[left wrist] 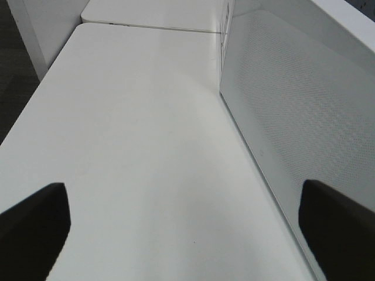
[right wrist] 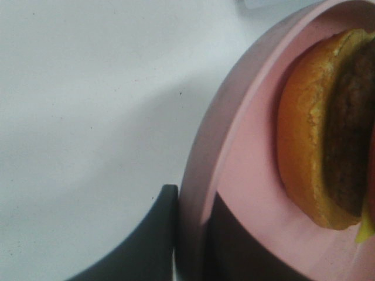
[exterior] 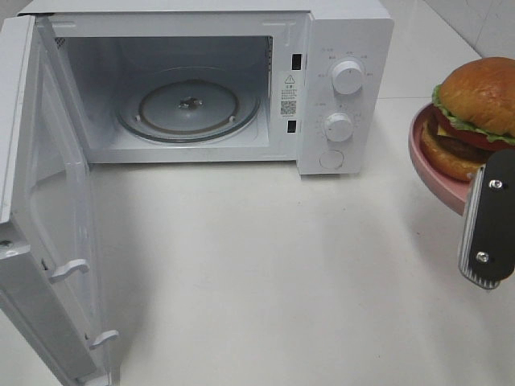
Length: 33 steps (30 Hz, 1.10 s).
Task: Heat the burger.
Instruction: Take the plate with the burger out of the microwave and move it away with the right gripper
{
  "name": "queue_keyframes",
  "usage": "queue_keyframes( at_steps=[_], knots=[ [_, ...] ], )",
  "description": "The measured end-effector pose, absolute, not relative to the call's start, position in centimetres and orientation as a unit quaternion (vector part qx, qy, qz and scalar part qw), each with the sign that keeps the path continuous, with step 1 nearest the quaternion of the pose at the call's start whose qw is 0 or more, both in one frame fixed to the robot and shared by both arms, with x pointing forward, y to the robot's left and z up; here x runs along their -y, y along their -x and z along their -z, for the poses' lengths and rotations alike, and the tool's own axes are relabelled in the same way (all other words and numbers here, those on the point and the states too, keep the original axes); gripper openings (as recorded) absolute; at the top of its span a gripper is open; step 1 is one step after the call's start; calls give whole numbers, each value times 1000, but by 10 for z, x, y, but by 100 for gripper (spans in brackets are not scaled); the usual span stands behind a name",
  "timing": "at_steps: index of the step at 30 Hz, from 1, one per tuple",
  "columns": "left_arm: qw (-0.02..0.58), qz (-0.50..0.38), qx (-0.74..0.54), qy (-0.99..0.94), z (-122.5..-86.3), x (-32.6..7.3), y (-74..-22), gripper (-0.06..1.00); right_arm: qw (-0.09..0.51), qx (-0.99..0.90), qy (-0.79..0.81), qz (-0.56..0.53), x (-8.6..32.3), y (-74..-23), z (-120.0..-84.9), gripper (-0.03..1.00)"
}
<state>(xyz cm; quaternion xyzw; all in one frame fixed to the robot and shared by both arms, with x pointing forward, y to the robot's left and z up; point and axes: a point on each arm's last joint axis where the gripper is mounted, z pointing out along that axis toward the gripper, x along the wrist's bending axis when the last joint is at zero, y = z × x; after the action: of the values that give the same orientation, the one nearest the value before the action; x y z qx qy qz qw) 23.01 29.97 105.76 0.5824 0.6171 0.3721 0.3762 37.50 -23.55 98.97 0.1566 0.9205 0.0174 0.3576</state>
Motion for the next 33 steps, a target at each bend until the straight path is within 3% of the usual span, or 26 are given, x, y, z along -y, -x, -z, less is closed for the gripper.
queue_keyframes(
  at_steps=[13,33],
  knots=[
    [376,-372,-617,-582,-1058,-300,-230,98,336,-884,-316,75,238,-388,-962,9],
    [376,-372,-617,-582,-1058,-300,-230,98,326,-798,-498,91,209,-420,-925,9]
  ],
)
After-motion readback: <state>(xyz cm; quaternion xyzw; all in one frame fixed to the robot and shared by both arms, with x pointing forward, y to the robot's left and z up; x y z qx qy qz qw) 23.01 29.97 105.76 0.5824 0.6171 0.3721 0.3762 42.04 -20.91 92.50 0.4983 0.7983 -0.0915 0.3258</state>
